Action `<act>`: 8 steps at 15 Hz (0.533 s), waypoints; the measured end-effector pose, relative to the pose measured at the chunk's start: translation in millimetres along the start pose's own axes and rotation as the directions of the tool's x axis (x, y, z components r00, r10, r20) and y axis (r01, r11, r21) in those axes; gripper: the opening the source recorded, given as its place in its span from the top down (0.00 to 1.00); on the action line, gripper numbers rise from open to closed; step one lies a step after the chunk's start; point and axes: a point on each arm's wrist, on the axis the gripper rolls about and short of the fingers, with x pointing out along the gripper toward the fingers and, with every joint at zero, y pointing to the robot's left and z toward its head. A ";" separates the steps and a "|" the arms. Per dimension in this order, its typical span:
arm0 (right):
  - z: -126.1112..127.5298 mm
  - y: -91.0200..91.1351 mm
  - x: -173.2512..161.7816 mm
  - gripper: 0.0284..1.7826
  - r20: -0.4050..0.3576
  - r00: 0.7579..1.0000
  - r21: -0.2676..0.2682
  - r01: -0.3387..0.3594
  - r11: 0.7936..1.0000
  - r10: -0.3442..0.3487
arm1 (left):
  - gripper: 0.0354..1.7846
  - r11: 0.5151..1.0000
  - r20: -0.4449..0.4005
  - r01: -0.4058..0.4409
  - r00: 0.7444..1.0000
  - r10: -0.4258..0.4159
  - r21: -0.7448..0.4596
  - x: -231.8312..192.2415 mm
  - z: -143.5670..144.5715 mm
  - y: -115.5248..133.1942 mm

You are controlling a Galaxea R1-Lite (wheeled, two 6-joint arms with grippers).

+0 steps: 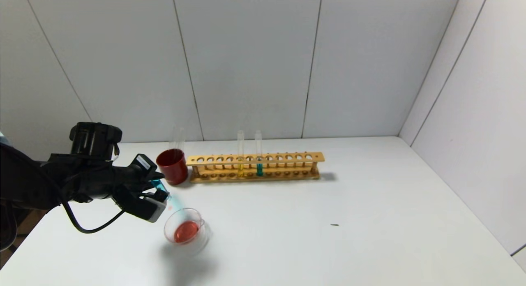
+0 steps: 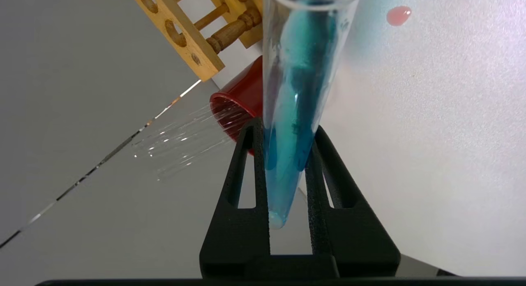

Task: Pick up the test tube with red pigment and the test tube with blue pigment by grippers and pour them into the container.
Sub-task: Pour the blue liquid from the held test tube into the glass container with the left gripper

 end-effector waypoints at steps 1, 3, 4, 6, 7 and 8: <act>0.0 0.0 0.0 0.02 0.000 1.000 0.000 0.000 1.000 0.000 | 0.84 1.000 -0.001 0.000 1.000 0.000 0.015 0.0 -0.1 0.1; 0.0 0.0 0.0 0.02 0.000 1.000 0.000 0.000 1.000 0.000 | 0.84 0.999 -0.011 -0.001 1.000 0.001 0.034 0.7 -0.1 0.9; 0.0 0.0 0.0 0.02 0.000 1.000 0.000 0.000 1.000 0.000 | 0.84 0.999 -0.019 0.003 1.000 -0.002 0.035 0.8 -0.1 1.4; 0.0 0.0 0.0 0.02 0.000 1.000 0.000 0.000 1.000 0.000 | 0.84 0.999 -0.026 0.006 1.000 -0.005 0.035 1.2 -0.5 2.0; 0.0 0.0 0.0 0.02 0.000 1.000 0.000 0.000 1.000 0.000 | 0.84 0.999 -0.027 0.006 1.000 -0.005 0.035 1.5 -0.5 2.3; 0.0 0.0 0.0 0.02 0.000 1.000 0.000 0.000 1.000 0.000 | 0.84 0.999 -0.026 0.007 1.000 -0.007 0.035 2.1 -0.3 2.0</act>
